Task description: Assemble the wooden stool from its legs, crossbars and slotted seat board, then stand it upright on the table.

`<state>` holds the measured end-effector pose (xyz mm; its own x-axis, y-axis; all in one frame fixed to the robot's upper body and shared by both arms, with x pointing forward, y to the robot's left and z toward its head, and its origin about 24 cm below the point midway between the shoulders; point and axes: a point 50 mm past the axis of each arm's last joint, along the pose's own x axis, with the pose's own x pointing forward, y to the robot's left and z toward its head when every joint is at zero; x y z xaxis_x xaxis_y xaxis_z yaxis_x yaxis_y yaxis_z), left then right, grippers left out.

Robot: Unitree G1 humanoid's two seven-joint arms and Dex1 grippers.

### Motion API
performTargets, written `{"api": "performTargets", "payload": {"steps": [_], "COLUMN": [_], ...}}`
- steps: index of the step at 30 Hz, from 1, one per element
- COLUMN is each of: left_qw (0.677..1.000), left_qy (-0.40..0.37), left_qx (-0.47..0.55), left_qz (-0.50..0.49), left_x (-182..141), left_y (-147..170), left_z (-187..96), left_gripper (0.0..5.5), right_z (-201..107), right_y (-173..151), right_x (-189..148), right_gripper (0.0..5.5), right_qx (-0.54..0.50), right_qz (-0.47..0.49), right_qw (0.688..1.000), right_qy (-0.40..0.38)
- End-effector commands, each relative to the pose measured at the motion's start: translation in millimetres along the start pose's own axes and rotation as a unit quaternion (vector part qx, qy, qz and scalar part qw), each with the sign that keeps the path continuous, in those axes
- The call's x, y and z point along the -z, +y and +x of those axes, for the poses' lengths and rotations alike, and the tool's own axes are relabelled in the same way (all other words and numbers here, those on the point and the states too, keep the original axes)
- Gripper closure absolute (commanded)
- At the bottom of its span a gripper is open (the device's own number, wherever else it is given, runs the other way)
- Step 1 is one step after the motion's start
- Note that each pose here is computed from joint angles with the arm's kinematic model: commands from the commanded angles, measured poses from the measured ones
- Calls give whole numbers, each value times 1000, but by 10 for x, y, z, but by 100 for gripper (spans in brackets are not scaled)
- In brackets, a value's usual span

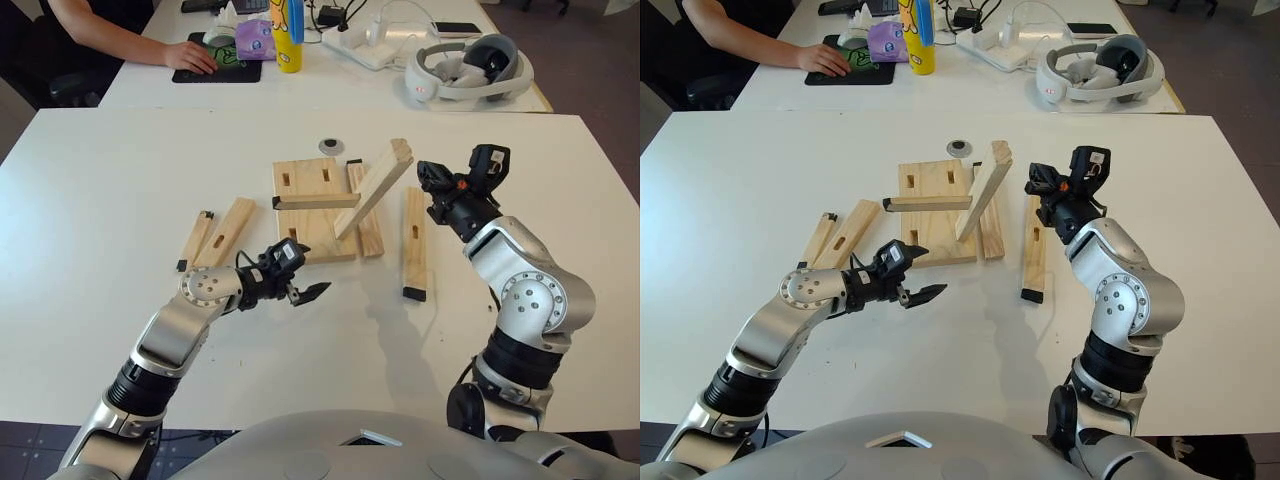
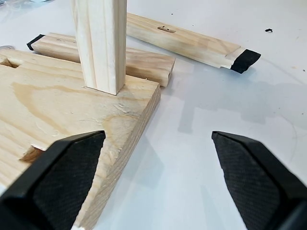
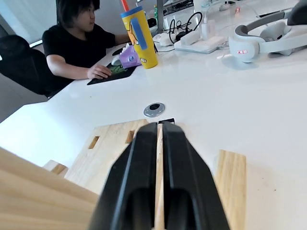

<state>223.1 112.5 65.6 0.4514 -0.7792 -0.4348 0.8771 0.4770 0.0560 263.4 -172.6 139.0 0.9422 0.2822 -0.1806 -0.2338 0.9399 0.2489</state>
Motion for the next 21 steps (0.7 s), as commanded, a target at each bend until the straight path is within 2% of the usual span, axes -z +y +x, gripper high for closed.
{"api": "performTargets", "payload": {"steps": [1, 3, 8, 17, 21], "left_qw": [1000, 1000, 1000, 1000, 999], "left_qy": [5, 8, 7, 12, 13], "left_qx": [1, 0, 6, 24, 34], "left_qz": [-3, 1, 1, -1, 3], "left_x": [26, 30, 21, 33, 16], "left_y": [-19, -17, -19, -63, -46], "left_z": [25, 31, 42, 44, 44], "left_gripper": [137, 137, 137, 137, 137], "right_z": [-77, -115, -214, -248, -222], "right_y": [67, 140, 234, 315, 340], "right_x": [366, 525, 765, 857, 879], "right_gripper": [548, 548, 472, 329, 270], "right_qx": [-21, -35, -38, -6, 13], "right_qz": [-62, -82, -63, -31, -57], "right_qw": [993, 988, 984, 987, 987], "right_qy": [97, 126, 164, 156, 147]}}
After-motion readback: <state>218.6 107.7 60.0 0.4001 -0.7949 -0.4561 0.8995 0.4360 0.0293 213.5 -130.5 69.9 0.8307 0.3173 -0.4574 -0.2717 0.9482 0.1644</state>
